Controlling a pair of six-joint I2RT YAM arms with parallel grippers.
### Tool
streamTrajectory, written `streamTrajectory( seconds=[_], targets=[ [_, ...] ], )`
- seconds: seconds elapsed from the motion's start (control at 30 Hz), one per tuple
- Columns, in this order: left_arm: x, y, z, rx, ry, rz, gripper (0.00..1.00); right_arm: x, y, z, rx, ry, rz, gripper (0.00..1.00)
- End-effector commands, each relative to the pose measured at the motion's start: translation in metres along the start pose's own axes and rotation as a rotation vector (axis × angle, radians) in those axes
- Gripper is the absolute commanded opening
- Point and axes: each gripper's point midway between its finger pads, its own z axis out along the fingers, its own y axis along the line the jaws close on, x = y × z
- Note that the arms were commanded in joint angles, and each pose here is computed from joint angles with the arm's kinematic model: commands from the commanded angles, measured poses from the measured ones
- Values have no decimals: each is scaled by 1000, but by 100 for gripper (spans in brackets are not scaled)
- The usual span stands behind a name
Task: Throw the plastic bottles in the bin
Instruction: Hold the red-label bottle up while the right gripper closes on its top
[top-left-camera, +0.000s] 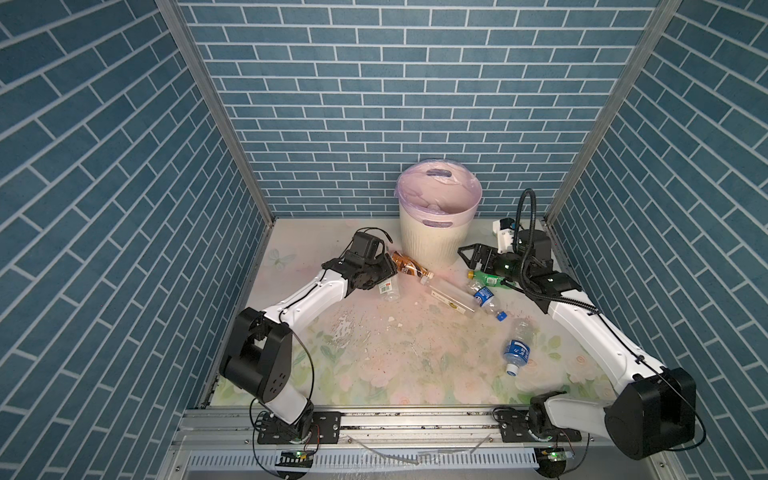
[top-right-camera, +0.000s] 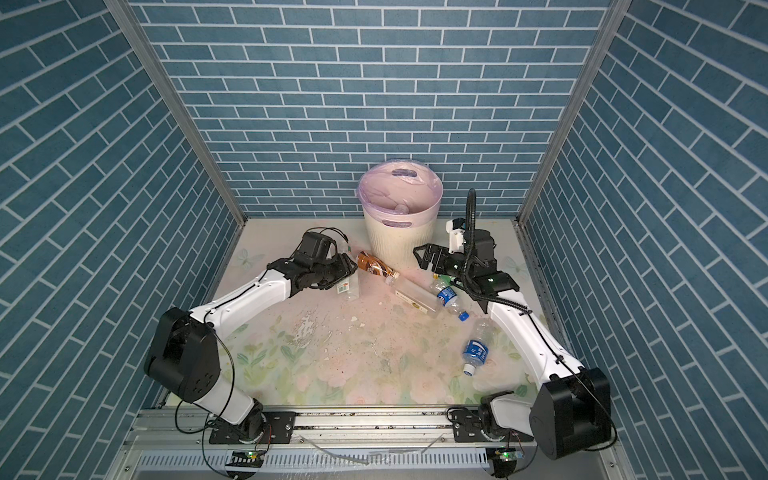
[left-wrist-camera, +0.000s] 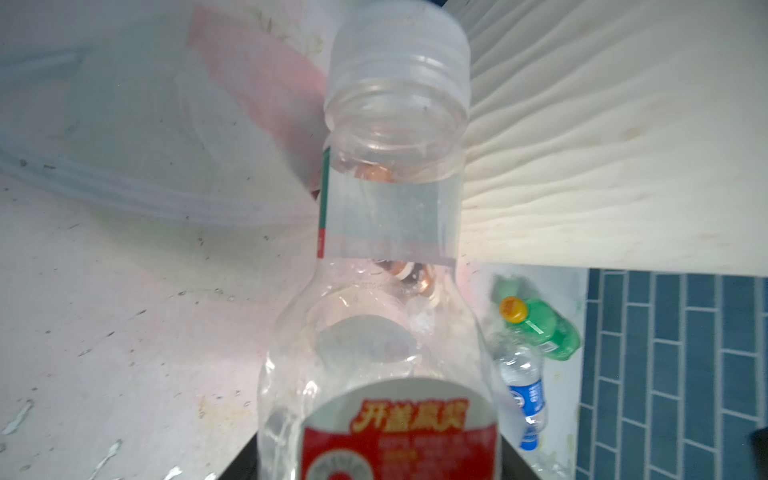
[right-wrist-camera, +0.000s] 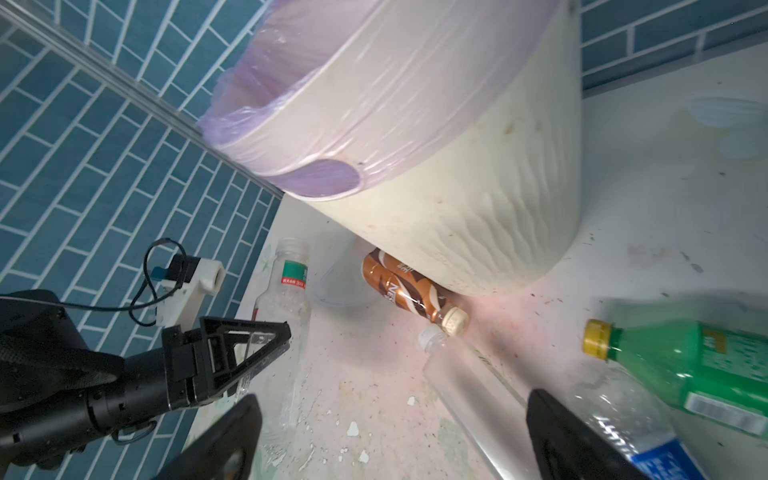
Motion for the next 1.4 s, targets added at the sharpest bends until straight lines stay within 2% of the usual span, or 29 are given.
streamTrajectory(
  seconds=[0.0, 0.2, 0.5, 0.8, 1.37],
  targets=[
    [-24, -22, -18, 100, -114, -83, 65, 5, 33, 9, -127, -1, -35, 99],
    [-50, -47, -41, 178, -217, -135, 65, 14, 72, 27, -241, 17, -64, 99],
    [-61, -80, -45, 261, -236, -183, 65, 28, 114, 55, -332, 60, -93, 99],
    [-61, -103, -42, 295, -236, -169, 65, 28, 128, 63, -352, 60, -105, 99],
    [-56, -111, -37, 311, -223, -171, 65, 23, 121, 90, -310, 70, -89, 97]
  ],
)
